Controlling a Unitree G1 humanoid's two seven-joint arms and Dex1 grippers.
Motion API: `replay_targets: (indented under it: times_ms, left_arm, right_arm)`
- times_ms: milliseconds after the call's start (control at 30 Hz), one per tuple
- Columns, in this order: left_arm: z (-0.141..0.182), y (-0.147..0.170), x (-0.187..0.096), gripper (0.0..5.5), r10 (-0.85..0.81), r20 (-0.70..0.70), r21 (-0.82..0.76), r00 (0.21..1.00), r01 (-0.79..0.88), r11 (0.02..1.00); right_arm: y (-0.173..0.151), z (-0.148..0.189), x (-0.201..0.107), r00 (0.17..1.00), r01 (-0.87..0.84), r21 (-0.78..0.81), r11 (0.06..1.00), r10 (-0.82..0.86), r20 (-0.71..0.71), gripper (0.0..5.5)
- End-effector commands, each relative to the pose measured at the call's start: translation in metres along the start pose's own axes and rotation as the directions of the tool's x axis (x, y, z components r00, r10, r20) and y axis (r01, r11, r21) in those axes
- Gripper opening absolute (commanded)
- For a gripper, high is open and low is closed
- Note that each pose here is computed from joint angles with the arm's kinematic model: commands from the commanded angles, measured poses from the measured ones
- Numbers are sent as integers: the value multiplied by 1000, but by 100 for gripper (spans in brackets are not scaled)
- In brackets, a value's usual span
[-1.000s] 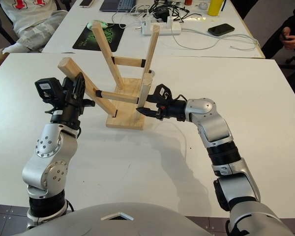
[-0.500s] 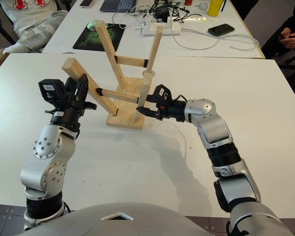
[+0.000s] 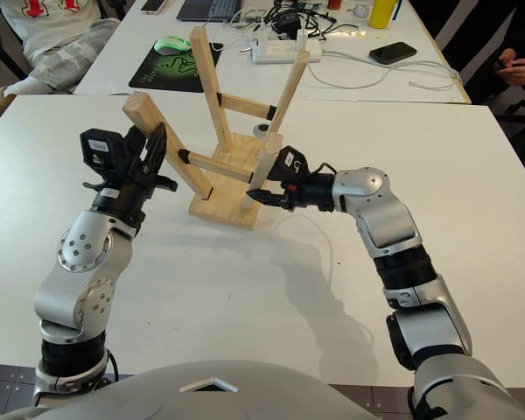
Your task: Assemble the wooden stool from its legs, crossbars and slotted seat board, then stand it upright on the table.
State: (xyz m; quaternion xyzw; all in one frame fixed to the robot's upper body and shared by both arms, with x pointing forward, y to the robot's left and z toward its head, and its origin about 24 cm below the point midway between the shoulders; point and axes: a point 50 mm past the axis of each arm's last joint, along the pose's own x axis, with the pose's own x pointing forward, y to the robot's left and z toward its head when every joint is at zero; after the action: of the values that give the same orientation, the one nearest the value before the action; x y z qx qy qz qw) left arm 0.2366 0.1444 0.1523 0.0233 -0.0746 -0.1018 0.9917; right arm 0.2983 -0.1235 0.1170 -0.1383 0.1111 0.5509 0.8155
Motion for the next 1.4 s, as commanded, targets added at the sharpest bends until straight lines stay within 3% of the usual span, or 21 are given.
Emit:
replay_targets:
  times_ms: [33,133,533,733,867,967,1067,1200,1300,1400]
  left_arm:
    - [-26,1,-6,106,-28,-148,33,989,33,999]
    - [-28,4,-6,106,-13,-157,18,987,16,1000]
    - [-29,18,-6,106,76,-160,-23,984,-81,996]
    - [-30,16,-6,106,72,-166,-30,983,-78,997]
    - [-32,14,-8,106,77,-176,-30,981,-84,996]
    - [-33,15,-10,106,85,-181,-27,980,-91,995]
    - [-33,16,-9,106,92,-178,-21,980,-97,995]
    - [-32,15,-8,106,103,-174,-20,979,-108,994]
    - [-33,16,-8,106,115,-176,-17,978,-119,993]
    - [-34,17,-8,106,121,-183,-10,976,-125,992]
  right_arm:
    - [-7,8,-1,1000,27,-15,1000,-27,-4,257]
    - [-8,10,-1,999,34,-15,999,-33,4,304]
    - [-9,13,-14,999,-38,-75,996,39,10,306]
    - [-20,18,-49,999,-39,-83,996,40,8,306]
    - [-47,70,-98,981,71,-76,995,-56,185,306]
    - [-61,131,-125,864,169,5,986,-150,481,306]
    - [-60,171,-108,713,240,177,954,-297,635,256]
    - [1,179,-48,708,-146,318,937,-125,695,193]
    - [20,173,-28,728,-349,476,807,-87,680,143]
    - [32,190,-14,711,-468,620,631,-148,687,87]
